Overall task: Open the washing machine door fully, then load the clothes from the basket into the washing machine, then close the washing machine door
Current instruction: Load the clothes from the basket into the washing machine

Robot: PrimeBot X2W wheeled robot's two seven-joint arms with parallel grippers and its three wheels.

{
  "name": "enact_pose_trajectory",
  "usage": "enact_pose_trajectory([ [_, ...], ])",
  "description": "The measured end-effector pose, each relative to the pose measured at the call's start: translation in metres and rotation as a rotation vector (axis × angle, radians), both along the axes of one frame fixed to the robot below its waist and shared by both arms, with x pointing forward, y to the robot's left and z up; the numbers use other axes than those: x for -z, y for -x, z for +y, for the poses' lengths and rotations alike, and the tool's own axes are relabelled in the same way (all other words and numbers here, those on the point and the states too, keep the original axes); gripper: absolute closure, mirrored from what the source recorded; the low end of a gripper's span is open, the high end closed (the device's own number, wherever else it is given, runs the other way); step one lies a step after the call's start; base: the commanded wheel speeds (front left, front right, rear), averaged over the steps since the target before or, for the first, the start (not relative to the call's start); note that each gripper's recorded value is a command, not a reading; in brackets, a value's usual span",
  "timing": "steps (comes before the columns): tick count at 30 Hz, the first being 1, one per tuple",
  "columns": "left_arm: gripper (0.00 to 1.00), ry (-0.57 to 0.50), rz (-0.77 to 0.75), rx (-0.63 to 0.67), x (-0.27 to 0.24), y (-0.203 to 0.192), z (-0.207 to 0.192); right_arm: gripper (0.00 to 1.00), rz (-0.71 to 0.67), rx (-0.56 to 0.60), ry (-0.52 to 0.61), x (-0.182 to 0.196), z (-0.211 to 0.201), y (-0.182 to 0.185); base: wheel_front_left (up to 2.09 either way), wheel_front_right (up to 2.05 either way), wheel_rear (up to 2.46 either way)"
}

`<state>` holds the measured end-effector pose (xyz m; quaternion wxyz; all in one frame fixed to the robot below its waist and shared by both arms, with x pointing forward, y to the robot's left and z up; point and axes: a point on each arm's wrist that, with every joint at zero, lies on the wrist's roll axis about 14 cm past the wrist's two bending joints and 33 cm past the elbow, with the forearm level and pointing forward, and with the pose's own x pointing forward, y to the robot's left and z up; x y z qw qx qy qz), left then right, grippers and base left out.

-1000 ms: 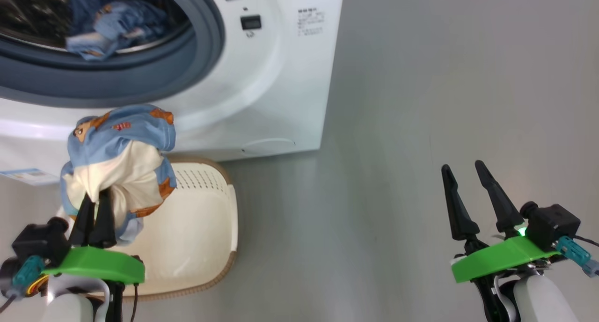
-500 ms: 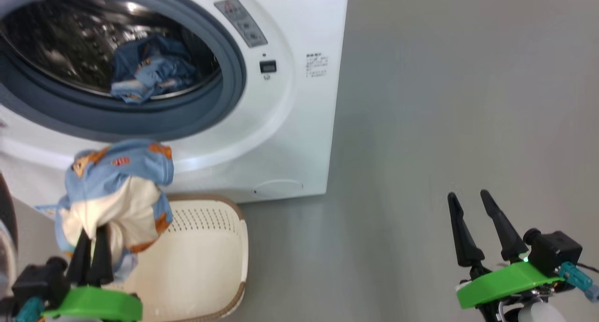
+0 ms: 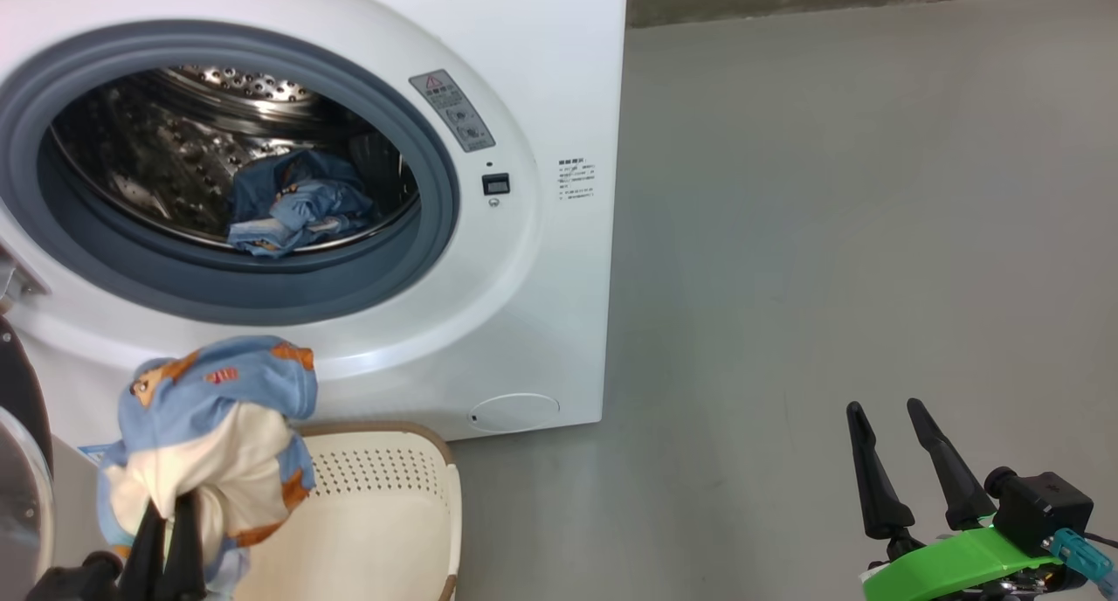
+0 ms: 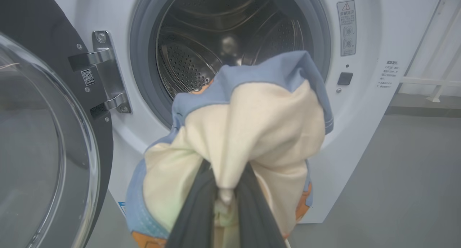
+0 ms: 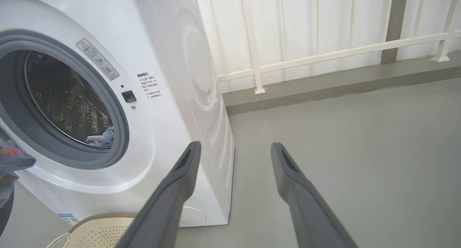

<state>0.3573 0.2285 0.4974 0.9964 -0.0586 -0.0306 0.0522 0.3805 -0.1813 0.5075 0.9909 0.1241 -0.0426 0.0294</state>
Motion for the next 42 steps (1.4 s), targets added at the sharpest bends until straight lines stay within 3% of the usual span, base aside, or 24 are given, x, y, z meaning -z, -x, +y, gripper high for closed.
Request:
enact_pose_trajectory([
  [25, 1.0, 0.027, 0.059, 0.015, 0.02, 0.002, -0.008, 0.0, 0.043, -0.012, 0.005, 0.014, 0.003, 0.002, 0.0, 0.0, 0.0],
  [42, 1.0, 0.004, 0.023, 0.063, 0.01, -0.092, -0.022, 0.0, 0.098, -0.017, -0.001, 0.036, 0.005, -0.023, 0.0, 0.0, 0.0],
])
